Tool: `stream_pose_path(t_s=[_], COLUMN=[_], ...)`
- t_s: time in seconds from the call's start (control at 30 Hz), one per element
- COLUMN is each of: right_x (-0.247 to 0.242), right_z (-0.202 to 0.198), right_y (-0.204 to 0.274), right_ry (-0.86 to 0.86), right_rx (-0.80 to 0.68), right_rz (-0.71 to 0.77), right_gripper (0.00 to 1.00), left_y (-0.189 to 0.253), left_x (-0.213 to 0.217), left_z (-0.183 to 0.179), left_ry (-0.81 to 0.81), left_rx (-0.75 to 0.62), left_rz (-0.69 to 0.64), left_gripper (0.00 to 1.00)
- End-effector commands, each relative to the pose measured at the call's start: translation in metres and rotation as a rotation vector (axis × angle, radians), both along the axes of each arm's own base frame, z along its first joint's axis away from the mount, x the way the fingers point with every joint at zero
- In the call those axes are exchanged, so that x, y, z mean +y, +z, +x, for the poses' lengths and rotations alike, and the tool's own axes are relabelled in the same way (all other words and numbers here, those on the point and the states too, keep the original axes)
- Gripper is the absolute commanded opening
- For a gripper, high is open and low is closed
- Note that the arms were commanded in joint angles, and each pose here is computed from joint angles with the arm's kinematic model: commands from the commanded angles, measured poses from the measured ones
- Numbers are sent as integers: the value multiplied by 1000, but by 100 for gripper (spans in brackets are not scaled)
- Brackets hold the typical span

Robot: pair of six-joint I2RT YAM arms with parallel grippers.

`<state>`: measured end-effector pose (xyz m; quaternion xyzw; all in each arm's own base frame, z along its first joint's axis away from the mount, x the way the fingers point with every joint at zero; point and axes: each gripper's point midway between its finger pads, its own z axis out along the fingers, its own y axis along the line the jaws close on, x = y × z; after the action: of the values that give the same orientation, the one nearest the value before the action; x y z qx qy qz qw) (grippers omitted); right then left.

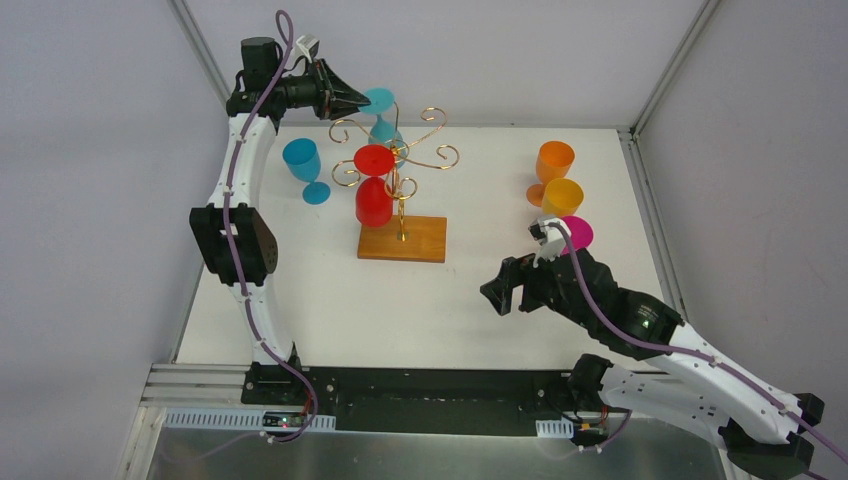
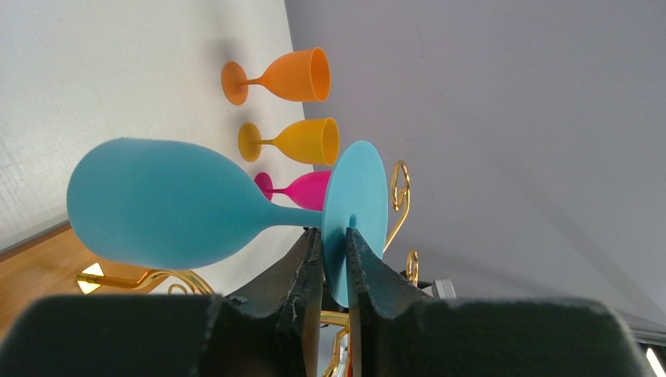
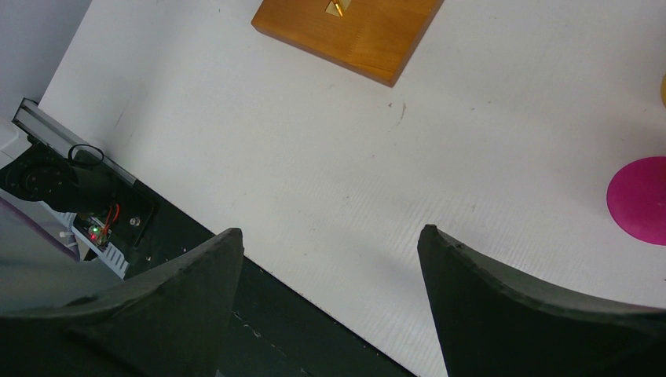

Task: Take the wine glass off the wine glass rack
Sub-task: Pick up the wine glass from the wine rack.

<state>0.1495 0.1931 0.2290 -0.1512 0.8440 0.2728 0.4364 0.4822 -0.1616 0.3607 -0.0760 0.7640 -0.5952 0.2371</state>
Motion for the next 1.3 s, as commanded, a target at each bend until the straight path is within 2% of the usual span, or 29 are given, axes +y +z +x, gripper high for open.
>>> stream_pose_path(t_s=[0.0,0.13,0.93,1.27], right_x=[6,7,12,12], right_z=[3,3,3,3], right_y=[13,13,13,14], right_ry=[0,2,10,11], right_rx=[-20,-21,-15,-17], right_rz=[46,49,62,66], right_gripper=[85,85,85,85], left_y=[27,30,82,87], left_x=[-4,-4,-4,-6], left_z=[-14,-15,-30,-31], left_ry=[-45,-40,-15,-20], left_rx=[-100,-107,-207,-222], left_rz=[-2,1,-9,-10], left_gripper=[11,0,0,0])
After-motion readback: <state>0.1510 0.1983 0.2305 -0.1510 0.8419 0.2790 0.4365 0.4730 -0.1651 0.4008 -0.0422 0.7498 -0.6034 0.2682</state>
